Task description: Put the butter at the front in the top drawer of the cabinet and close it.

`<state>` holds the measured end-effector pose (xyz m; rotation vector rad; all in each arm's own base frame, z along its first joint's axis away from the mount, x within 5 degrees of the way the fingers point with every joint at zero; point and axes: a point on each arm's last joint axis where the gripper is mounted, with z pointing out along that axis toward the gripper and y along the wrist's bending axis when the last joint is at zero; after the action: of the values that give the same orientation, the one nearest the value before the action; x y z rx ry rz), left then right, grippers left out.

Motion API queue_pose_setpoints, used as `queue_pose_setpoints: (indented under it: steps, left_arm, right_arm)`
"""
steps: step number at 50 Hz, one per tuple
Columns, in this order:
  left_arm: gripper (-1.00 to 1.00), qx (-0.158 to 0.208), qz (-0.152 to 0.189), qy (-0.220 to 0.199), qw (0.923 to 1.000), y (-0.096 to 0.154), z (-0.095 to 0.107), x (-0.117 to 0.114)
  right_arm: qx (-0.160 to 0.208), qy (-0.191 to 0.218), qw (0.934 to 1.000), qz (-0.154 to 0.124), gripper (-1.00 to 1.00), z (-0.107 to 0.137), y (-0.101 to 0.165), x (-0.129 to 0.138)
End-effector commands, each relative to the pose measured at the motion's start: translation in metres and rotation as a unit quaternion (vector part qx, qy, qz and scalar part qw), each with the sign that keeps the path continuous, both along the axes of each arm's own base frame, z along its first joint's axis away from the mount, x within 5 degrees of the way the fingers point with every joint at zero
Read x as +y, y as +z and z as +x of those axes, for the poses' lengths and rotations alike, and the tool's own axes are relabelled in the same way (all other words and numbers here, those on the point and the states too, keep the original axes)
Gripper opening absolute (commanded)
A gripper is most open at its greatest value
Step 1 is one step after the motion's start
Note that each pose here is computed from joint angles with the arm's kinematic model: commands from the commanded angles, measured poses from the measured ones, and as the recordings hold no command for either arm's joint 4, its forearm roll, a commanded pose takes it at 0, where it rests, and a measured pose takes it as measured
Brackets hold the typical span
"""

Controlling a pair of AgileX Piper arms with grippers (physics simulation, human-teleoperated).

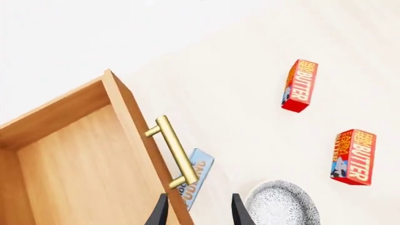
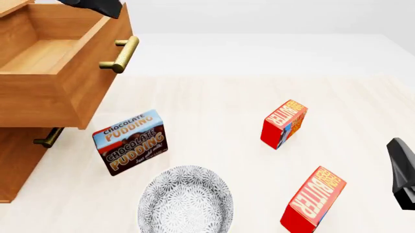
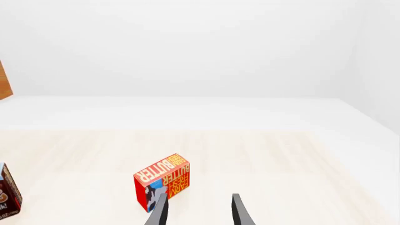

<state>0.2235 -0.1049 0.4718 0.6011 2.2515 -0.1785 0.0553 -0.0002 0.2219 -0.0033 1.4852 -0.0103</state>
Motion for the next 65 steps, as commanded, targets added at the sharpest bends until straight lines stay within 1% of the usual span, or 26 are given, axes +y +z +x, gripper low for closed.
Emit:
queue_pose_setpoints:
  steps: [1, 3, 5, 9, 12, 14, 16, 21, 22, 23, 24, 26, 30, 32, 34, 35, 42, 46, 49, 50, 51, 52, 56, 63, 64, 65]
  left_arm:
    - [1.0, -0.012, 0.014, -0.058, 0.9981, -0.002, -0.005, -0.021]
    - [1.0, -0.011, 0.015, -0.061, 0.998, -0.004, -0.004, -0.022]
    - [1.0, -0.029, 0.009, -0.071, 0.997, 0.002, -0.009, -0.024]
    - [1.0, -0.035, 0.009, -0.079, 0.9962, 0.002, -0.01, -0.026]
    - [1.0, -0.03, 0.014, -0.087, 0.9957, -0.005, -0.009, -0.031]
    - [1.0, -0.027, 0.009, -0.1, 0.9945, -0.008, -0.008, -0.043]
    - [1.0, -0.024, 0.009, -0.107, 0.9939, -0.014, -0.006, -0.05]
    - [1.0, -0.022, 0.005, -0.114, 0.9933, -0.02, 0.0, -0.061]
    - [1.0, -0.032, 0.013, -0.102, 0.9942, -0.019, 0.002, -0.048]
    - [1.0, -0.024, 0.01, -0.11, 0.9936, -0.022, 0.003, -0.057]
    - [1.0, -0.025, 0.011, -0.111, 0.9935, -0.023, 0.004, -0.058]
    - [1.0, -0.024, 0.004, -0.12, 0.9925, -0.025, 0.005, -0.069]
    - [1.0, -0.022, 0.002, -0.123, 0.9921, -0.033, 0.011, -0.078]
    - [1.0, -0.022, -0.007, -0.129, 0.9913, -0.035, 0.014, -0.09]
    - [1.0, -0.02, -0.007, -0.131, 0.9912, -0.037, 0.015, -0.093]
    - [1.0, -0.022, -0.013, -0.136, 0.9904, -0.036, 0.016, -0.1]
    - [1.0, -0.025, -0.019, -0.147, 0.9886, -0.047, 0.023, -0.119]
    - [1.0, -0.02, -0.02, -0.152, 0.9879, -0.056, 0.028, -0.131]
    - [1.0, -0.023, -0.019, -0.152, 0.988, -0.06, 0.034, -0.134]
    - [1.0, -0.026, -0.015, -0.154, 0.9877, -0.062, 0.036, -0.134]
    - [1.0, -0.039, -0.004, -0.16, 0.9864, -0.062, 0.04, -0.13]
    - [1.0, -0.045, -0.003, -0.164, 0.9855, -0.062, 0.041, -0.131]
    - [1.0, -0.038, -0.008, -0.173, 0.9841, -0.068, 0.044, -0.15]
    - [1.0, -0.045, -0.008, -0.182, 0.9822, -0.073, 0.048, -0.16]
    - [1.0, -0.047, -0.01, -0.199, 0.9789, -0.078, 0.045, -0.175]
    - [1.0, -0.047, -0.01, -0.199, 0.9789, -0.078, 0.045, -0.175]
  right_arm:
    - [0.0, 0.0, 1.0, 0.001, 1.0, 0.0, -0.003, 0.0]
    - [0.0, 0.0, 1.0, 0.001, 1.0, 0.0, -0.003, 0.0]
    - [0.0, 0.0, 1.0, 0.001, 1.0, 0.0, -0.002, 0.0]
    - [0.0, 0.0, 1.0, 0.001, 1.0, 0.0, -0.002, 0.0]
    - [0.0, 0.0, 1.0, 0.001, 1.0, 0.0, -0.002, 0.0]
    - [0.0, 0.0, 1.0, 0.001, 1.0, 0.0, -0.002, 0.0]
    - [0.0, 0.0, 1.0, 0.001, 1.0, 0.0, -0.002, 0.0]
    - [0.0, 0.0, 1.0, 0.001, 1.0, 0.0, -0.002, 0.0]
    - [0.0, 0.0, 1.0, 0.001, 1.0, 0.0, -0.002, 0.0]
    - [0.0, 0.0, 1.0, 0.001, 1.0, 0.0, -0.002, 0.0]
    - [0.0, 0.0, 1.0, 0.001, 1.0, 0.0, -0.002, 0.0]
    - [0.0, 0.0, 1.0, 0.001, 1.0, 0.0, -0.002, 0.0]
    - [0.0, 0.0, 1.0, 0.001, 1.0, 0.0, -0.002, 0.0]
    - [0.0, 0.0, 1.0, 0.001, 1.0, 0.0, -0.002, 0.0]
    - [0.0, 0.0, 1.0, 0.001, 1.0, 0.0, -0.002, 0.0]
    - [0.0, 0.0, 1.0, 0.001, 1.0, 0.0, -0.002, 0.0]
    - [0.0, 0.0, 1.0, 0.001, 1.0, 0.0, -0.002, 0.0]
    - [0.0, 0.0, 1.0, 0.001, 1.0, 0.0, -0.002, 0.0]
    - [0.0, 0.0, 1.0, 0.001, 1.0, 0.0, -0.002, 0.0]
    - [0.0, 0.0, 1.0, 0.001, 1.0, 0.0, -0.002, 0.0]
    - [0.0, 0.0, 1.0, 0.001, 1.0, 0.0, -0.002, 0.0]
    - [0.0, 0.0, 1.0, 0.001, 1.0, 0.0, -0.002, 0.0]
    - [0.0, 0.0, 1.0, 0.001, 1.0, 0.0, -0.002, 0.0]
    - [0.0, 0.0, 1.0, 0.001, 1.0, 0.0, -0.002, 0.0]
    - [0.0, 0.0, 1.0, 0.001, 1.0, 0.0, -0.002, 0.0]
    - [0.0, 0.0, 1.0, 0.001, 1.0, 0.0, -0.002, 0.0]
